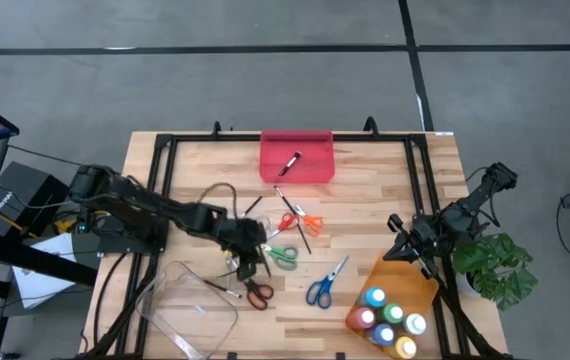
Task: Pick & Place Paint Supplies
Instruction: Put the silver brush into the red bin
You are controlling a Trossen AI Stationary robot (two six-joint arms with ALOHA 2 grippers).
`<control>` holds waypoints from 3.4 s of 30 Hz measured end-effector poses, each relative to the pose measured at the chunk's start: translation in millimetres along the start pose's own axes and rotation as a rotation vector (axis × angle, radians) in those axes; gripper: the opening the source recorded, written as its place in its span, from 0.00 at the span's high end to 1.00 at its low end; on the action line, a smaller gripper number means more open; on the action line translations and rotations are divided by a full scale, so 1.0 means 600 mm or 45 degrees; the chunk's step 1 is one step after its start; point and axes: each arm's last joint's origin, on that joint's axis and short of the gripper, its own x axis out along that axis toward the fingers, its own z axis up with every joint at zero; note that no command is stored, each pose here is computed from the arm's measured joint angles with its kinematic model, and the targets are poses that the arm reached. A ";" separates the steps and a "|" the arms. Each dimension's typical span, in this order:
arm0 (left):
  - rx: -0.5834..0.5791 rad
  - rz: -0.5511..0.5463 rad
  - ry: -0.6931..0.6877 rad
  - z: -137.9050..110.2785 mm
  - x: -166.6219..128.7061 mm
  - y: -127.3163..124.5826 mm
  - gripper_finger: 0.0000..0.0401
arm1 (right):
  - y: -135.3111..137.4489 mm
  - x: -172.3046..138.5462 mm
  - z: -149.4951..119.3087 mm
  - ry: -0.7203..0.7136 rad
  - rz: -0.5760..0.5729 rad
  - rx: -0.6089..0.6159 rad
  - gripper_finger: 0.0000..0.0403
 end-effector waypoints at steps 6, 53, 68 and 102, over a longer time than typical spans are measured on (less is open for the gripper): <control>-0.163 -0.046 -0.452 0.059 -0.098 0.015 1.00 | 0.000 0.000 0.001 -0.004 0.000 0.001 0.98; -0.218 -0.550 -1.527 0.144 -0.292 0.022 1.00 | 0.000 0.000 0.000 -0.001 0.000 0.000 0.98; -0.292 0.002 -1.602 0.214 -0.316 0.169 1.00 | 0.000 0.000 0.000 -0.001 0.001 0.000 0.98; -0.281 0.846 -0.807 0.271 -0.020 0.375 1.00 | 0.000 0.000 0.000 -0.001 0.001 0.000 0.98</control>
